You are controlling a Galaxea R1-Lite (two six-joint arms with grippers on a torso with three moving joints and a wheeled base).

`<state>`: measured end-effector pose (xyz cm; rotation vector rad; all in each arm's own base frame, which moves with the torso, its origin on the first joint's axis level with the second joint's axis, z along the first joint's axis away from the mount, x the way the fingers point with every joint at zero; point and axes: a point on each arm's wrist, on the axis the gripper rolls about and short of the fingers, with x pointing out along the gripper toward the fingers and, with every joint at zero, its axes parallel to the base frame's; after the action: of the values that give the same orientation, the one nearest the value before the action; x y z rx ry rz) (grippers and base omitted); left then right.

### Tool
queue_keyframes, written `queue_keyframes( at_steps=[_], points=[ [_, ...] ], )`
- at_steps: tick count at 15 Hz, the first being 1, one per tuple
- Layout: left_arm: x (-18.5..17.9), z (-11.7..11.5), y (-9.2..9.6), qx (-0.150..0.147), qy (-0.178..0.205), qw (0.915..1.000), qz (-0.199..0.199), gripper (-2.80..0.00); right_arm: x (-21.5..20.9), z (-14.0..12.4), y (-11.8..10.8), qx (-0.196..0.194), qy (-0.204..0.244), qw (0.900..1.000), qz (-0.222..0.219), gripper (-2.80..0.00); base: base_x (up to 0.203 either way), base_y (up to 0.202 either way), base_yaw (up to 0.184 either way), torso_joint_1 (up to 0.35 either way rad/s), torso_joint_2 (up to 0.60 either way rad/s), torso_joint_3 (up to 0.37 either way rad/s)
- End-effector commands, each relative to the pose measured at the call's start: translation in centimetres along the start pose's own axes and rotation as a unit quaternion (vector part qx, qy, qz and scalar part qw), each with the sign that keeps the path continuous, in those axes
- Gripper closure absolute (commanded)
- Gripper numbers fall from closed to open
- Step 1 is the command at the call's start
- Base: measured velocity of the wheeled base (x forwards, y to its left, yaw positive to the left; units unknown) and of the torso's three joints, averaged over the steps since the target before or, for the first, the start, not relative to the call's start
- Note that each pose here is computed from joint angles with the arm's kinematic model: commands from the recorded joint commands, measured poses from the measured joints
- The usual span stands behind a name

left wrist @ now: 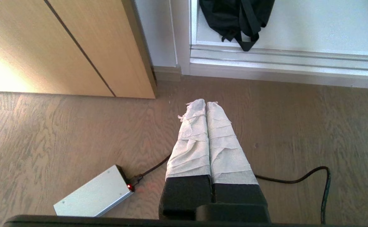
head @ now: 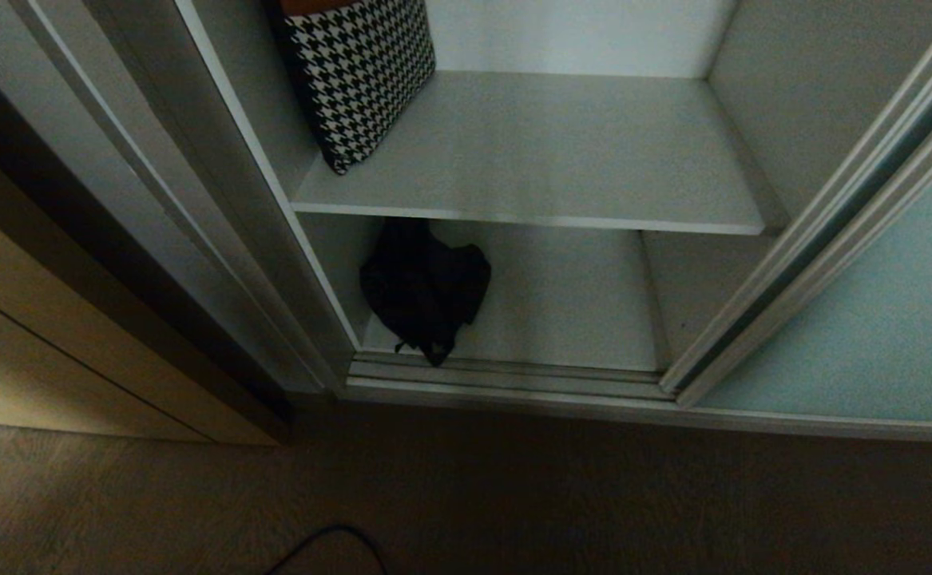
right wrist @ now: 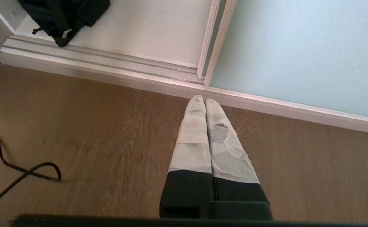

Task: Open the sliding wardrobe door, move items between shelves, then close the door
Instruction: Place the bag on the higher shelf

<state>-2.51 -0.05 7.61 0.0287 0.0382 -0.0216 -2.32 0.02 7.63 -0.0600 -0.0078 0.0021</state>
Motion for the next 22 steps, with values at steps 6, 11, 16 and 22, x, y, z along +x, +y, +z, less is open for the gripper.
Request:
queue_keyframes(
  at_steps=[6,11,16,22],
  points=[
    [0.01,0.01,0.0,0.0,0.001,1.0,0.0,0.0,0.01,-0.01,-0.01,0.02,0.001,1.0,-0.002,0.0,0.0,0.0,0.0,0.0,0.0,0.0],
    [0.01,0.01,0.0,0.0,0.001,1.0,0.0,0.0,0.02,0.0,-0.01,0.02,0.002,1.0,-0.002,0.0,0.0,0.0,0.0,0.0,0.0,0.0],
    [0.05,-0.02,0.05,0.006,0.0,0.9999,0.013,0.0,0.01,-0.01,-0.01,0.02,0.001,1.0,-0.002,0.0,0.0,0.0,0.0,0.0,0.0,0.0],
    [0.18,0.08,0.06,0.0,-0.02,0.9997,0.014,0.0,0.01,-0.01,-0.01,0.02,0.001,1.0,-0.002,0.0,0.0,0.0,0.0,0.002,0.0,-0.056]
  ],
)
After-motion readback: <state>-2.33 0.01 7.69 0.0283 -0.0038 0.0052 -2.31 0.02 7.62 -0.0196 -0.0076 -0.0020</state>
